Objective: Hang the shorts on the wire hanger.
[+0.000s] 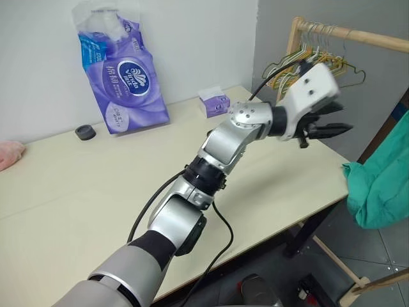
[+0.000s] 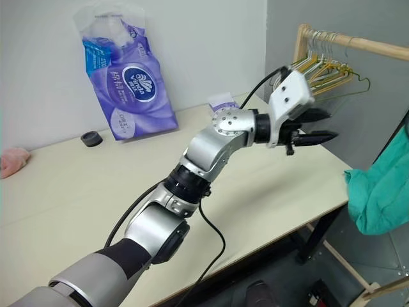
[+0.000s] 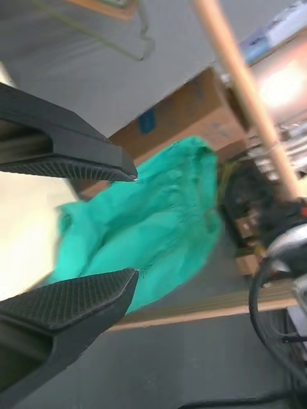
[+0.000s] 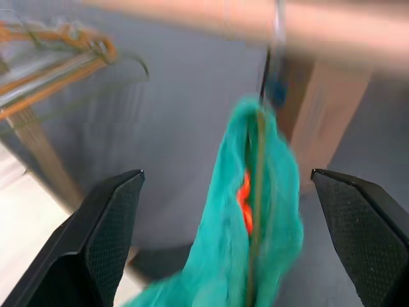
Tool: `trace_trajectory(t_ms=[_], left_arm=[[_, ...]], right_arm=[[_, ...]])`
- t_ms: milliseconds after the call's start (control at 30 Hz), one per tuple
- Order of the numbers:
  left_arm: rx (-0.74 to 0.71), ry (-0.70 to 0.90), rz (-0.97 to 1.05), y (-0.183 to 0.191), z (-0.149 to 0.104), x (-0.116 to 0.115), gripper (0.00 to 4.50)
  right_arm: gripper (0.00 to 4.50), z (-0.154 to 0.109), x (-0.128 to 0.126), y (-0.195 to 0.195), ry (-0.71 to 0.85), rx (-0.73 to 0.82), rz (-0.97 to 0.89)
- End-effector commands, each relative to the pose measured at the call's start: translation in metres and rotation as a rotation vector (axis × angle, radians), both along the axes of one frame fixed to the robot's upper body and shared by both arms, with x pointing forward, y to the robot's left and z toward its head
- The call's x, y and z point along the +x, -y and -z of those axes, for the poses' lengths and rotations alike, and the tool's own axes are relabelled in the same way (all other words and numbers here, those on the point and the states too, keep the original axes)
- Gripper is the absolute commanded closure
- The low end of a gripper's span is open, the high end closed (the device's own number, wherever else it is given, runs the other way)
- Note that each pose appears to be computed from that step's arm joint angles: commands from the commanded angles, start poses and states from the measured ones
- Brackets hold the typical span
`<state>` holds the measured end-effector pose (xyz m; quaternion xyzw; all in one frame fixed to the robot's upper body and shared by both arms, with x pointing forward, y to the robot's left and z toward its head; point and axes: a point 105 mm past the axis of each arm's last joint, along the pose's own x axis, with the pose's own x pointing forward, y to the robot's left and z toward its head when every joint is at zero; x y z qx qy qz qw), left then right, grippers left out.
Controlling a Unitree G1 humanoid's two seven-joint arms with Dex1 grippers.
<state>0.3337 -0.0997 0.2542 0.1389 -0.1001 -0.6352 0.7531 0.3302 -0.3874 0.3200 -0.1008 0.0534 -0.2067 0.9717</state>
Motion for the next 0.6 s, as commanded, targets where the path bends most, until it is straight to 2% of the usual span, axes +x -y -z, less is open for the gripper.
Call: trace_trajectory(t_ms=[33, 167, 267, 367, 433, 533, 600], left_arm=[[0.049, -0.003, -0.203, -0.051, 0.025, 0.028, 2.21], [0.041, -0.075, -0.5, -0.113, 0.057, 0.05, 2.21], [0.019, -0.134, -0.957, -0.199, 0.1, 0.062, 2.21], [-0.049, -0.128, -1.285, -0.263, 0.127, 0.045, 2.21], [-0.021, -0.092, -1.474, -0.298, 0.145, 0.027, 2.21], [-0.021, -0.085, -1.609, -0.322, 0.157, 0.01, 2.21], [-0.036, -0.163, -1.73, -0.344, 0.176, -0.011, 2.21]], right_arm=[[0.04, -0.008, 0.01, -0.068, 0.152, -0.233, -0.252], [0.04, 0.043, 0.014, -0.139, 0.133, -0.256, -0.54], [0.04, 0.097, 0.01, -0.201, 0.079, -0.263, -0.776], [0.04, 0.136, 0.007, -0.238, 0.048, -0.106, -0.919], [0.04, 0.154, 0.011, -0.257, 0.049, -0.033, -0.953], [0.04, 0.164, 0.015, -0.273, 0.07, -0.047, -0.993], [0.04, 0.171, 0.024, -0.293, 0.111, -0.005, -0.995]])
